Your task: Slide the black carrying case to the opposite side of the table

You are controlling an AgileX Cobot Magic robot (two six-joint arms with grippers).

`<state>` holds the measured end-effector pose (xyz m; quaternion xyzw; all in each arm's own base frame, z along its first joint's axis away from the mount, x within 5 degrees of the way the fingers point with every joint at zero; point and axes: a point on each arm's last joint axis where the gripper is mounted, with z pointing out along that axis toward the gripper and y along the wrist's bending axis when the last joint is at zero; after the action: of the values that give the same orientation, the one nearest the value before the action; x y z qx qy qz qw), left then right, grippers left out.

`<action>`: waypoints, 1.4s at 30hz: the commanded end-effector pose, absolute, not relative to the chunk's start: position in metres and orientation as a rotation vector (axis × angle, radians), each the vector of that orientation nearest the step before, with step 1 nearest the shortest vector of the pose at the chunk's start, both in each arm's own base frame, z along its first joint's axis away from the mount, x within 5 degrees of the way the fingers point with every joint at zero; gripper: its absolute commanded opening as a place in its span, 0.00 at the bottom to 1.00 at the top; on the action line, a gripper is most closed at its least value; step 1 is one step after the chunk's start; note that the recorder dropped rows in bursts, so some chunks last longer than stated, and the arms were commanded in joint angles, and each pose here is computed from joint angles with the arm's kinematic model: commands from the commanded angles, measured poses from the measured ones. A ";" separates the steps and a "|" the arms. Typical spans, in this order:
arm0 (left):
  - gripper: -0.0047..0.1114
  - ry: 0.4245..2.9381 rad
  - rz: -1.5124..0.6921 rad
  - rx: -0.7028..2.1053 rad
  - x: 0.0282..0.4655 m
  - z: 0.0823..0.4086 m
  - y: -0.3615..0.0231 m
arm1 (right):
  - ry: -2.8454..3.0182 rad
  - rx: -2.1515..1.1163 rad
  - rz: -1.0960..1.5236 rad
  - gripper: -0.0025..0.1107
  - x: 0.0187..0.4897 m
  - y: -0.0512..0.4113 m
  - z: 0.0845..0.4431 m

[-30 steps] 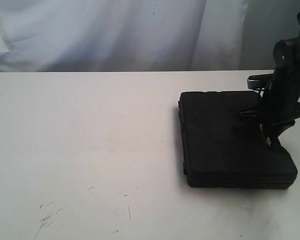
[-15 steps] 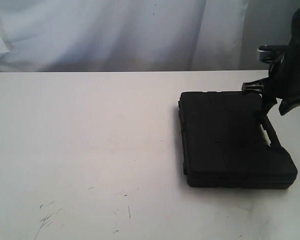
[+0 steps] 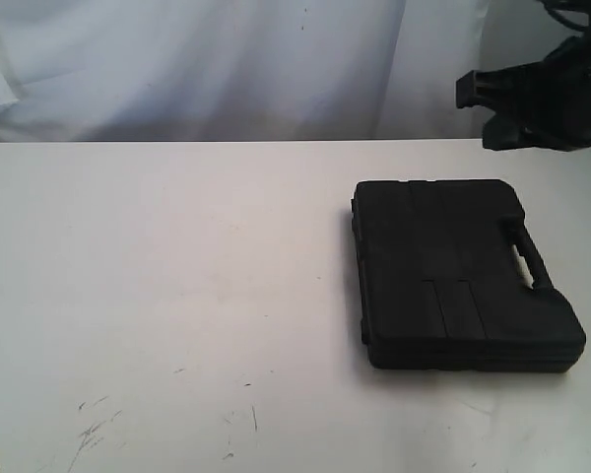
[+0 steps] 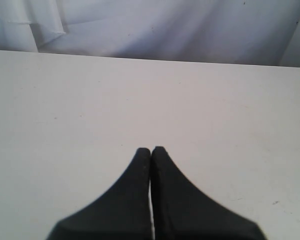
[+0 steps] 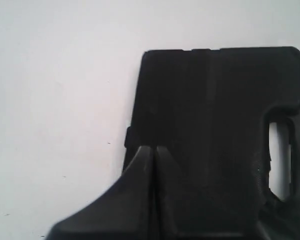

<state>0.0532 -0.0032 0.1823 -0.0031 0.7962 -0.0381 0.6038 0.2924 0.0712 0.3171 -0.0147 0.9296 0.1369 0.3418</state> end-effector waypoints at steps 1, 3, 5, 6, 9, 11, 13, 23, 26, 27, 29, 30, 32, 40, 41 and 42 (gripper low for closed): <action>0.04 1.829 -0.090 -0.013 0.053 0.182 -0.003 | 2.240 -0.085 0.395 0.02 0.252 0.075 0.342; 0.04 1.829 -0.090 -0.013 0.053 0.182 -0.003 | 2.190 -0.098 0.410 0.02 0.234 0.073 0.355; 0.04 1.829 -0.090 -0.013 0.053 0.182 -0.003 | 2.152 -0.102 0.417 0.02 0.222 0.070 0.366; 0.04 1.829 -0.090 -0.013 0.053 0.182 -0.003 | 2.126 -0.102 0.421 0.02 0.217 0.068 0.371; 0.04 1.829 -0.090 -0.013 0.053 0.182 -0.003 | 2.083 -0.104 0.426 0.02 0.206 0.066 0.381; 0.04 1.829 -0.090 -0.013 0.053 0.182 -0.003 | 2.064 -0.105 0.429 0.02 0.201 0.064 0.385; 0.04 1.829 -0.090 -0.013 0.053 0.182 -0.003 | 2.046 -0.106 0.432 0.02 0.196 0.063 0.389; 0.04 1.829 -0.090 -0.013 0.053 0.182 -0.003 | 2.014 -0.167 0.341 0.02 0.160 0.050 0.401; 0.04 1.829 -0.090 -0.013 0.053 0.182 -0.003 | 1.959 -0.104 0.304 0.02 0.146 0.037 0.391; 0.04 1.829 -0.090 -0.013 0.053 0.182 -0.003 | 1.944 -0.074 0.288 0.02 0.142 0.032 0.385; 0.04 1.829 -0.090 -0.013 0.053 0.182 -0.003 | 1.887 0.020 0.242 0.02 0.128 0.018 0.366; 0.04 1.829 -0.090 -0.013 0.053 0.182 -0.003 | 1.849 0.077 0.201 0.02 0.116 0.010 0.352; 0.04 1.829 -0.090 -0.013 0.053 0.182 -0.003 | 1.806 0.151 0.154 0.02 0.100 0.002 0.331; 0.04 1.829 -0.090 -0.013 0.053 0.182 -0.003 | 1.666 0.207 0.048 0.02 0.049 -0.002 0.281; 0.04 1.829 -0.090 -0.013 0.053 0.182 -0.003 | 1.653 0.205 0.045 0.02 0.048 -0.002 0.280; 0.04 1.829 -0.090 -0.013 0.053 0.182 -0.003 | 1.638 0.204 0.044 0.02 0.046 -0.002 0.278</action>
<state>0.0532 -0.0032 0.1823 -0.0031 0.7962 -0.0381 0.6038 0.0499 -0.0015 0.2828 0.0958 0.7434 0.0327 0.6612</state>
